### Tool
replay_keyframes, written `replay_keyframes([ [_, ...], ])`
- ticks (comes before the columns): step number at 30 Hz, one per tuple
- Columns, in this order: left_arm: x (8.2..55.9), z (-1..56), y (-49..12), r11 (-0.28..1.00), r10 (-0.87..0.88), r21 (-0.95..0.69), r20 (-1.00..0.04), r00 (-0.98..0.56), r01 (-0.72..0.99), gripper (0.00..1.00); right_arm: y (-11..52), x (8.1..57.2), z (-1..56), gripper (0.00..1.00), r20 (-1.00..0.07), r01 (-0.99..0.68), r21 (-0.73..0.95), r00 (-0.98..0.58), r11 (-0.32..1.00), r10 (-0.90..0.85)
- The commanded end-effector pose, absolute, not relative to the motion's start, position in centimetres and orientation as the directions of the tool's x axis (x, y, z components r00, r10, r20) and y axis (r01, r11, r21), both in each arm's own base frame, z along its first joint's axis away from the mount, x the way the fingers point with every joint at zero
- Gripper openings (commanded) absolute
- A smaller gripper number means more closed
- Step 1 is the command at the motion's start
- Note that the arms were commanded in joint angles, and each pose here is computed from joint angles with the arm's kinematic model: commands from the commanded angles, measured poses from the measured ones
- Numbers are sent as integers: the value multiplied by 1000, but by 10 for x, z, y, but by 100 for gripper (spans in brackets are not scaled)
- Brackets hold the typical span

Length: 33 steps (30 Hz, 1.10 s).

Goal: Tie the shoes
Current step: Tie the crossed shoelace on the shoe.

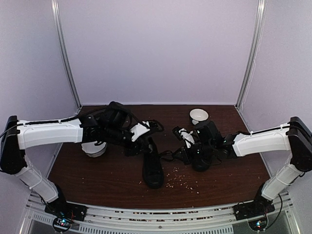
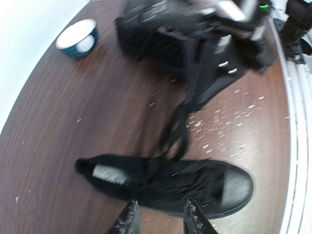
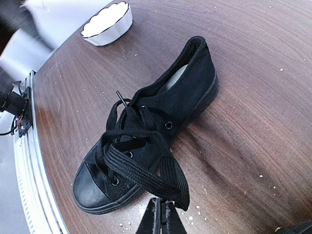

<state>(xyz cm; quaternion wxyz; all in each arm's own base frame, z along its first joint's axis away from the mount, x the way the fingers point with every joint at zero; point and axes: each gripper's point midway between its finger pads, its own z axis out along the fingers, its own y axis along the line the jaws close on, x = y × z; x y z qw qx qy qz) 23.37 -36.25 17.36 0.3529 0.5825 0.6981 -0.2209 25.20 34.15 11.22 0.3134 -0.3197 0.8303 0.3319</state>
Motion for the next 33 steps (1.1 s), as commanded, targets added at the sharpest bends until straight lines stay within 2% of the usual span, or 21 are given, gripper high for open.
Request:
replay_keyframes([
  [1, 264, 163, -342, 312, 631, 86, -763, -139, 946, 28, 344, 253, 112, 0, -742, -751, 350, -587, 560, -324],
  [3, 275, 153, -344, 330, 648, 105, -748, -144, 938, 28, 344, 253, 111, 0, -741, -751, 351, -588, 559, -325],
  [7, 275, 132, -359, 245, 687, 71, -717, -121, 967, 45, 343, 252, 110, 0, -739, -751, 353, -590, 558, -326],
  [10, 279, 121, -366, 205, 709, 67, -698, -101, 976, 50, 344, 252, 110, 0, -738, -751, 353, -590, 558, -326],
  [15, 280, 101, -371, 166, 758, 35, -644, -104, 986, 45, 344, 252, 109, 0, -738, -749, 360, -593, 556, -321],
  [18, 281, 101, -374, 161, 751, 29, -652, -103, 987, 42, 344, 252, 108, 0, -738, -750, 361, -593, 555, -321],
  [22, 278, 98, -374, 154, 755, 10, -646, -111, 988, 28, 344, 252, 108, 0, -739, -750, 362, -593, 554, -319],
  [24, 272, 96, -372, 137, 760, -10, -641, -112, 990, 25, 344, 252, 109, 0, -739, -750, 360, -592, 554, -321],
  [27, 265, 93, -368, 125, 767, -31, -631, -116, 992, 25, 344, 252, 110, 0, -742, -752, 357, -589, 554, -321],
  [31, 264, 90, -366, 130, 774, -33, -621, -122, 991, 34, 345, 254, 113, 0, -746, -753, 358, -587, 553, -316],
  [33, 268, 90, -367, 141, 771, -28, -624, -128, 990, 31, 345, 254, 114, 0, -747, -754, 359, -585, 550, -315],
])
